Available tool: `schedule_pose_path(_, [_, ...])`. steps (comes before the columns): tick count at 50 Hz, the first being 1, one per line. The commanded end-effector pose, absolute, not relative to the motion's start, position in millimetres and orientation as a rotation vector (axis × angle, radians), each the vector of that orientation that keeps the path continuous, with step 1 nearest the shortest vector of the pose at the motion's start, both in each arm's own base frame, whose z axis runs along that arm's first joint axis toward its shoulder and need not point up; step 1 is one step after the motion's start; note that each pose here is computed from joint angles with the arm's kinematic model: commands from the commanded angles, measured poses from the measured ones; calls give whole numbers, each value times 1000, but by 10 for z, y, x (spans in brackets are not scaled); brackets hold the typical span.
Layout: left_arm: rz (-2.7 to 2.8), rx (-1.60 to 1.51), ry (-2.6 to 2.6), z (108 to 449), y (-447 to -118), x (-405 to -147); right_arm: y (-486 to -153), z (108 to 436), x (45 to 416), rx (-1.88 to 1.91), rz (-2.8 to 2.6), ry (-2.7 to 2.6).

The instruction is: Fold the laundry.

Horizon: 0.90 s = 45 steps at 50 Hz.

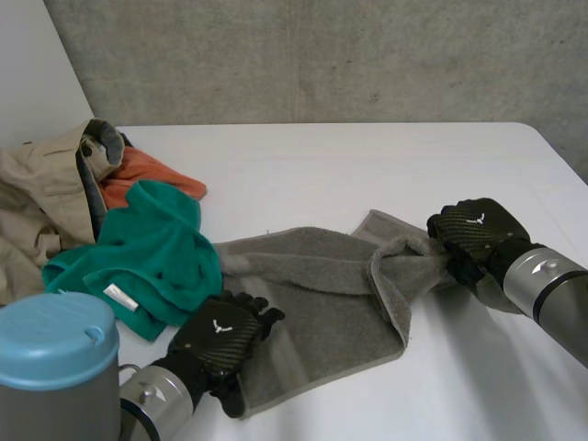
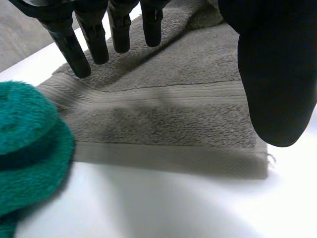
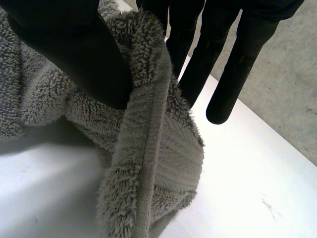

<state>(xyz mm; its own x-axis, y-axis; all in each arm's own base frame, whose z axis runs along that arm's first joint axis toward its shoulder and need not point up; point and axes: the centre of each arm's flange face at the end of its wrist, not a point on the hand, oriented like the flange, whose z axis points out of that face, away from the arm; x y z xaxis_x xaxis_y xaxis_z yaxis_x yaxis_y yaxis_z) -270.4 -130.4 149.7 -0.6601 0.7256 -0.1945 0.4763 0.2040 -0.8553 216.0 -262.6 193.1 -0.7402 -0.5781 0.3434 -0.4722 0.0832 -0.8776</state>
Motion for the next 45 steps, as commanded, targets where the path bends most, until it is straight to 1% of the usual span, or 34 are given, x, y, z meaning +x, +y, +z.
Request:
schedule_pose_path(1, [1401, -1153, -2212, 1374, -1232, -2790, -2602, 1894, 2171, -1094, -1759, 2234])
schedule_pose_path(13, [1403, -1176, -2230, 1206, -1247, -2858, -2571, 1840, 2200, -1105, -1745, 2229])
schedule_pose_path(31, [1474, -1225, -2219, 1067, -1447, -2921, -2561, 1824, 2196, -1105, -1744, 2228])
schedule_pose_path(45, [1619, -1201, -2193, 1120, -1756, -2942, -2556, 1836, 2196, -1103, -1751, 2222])
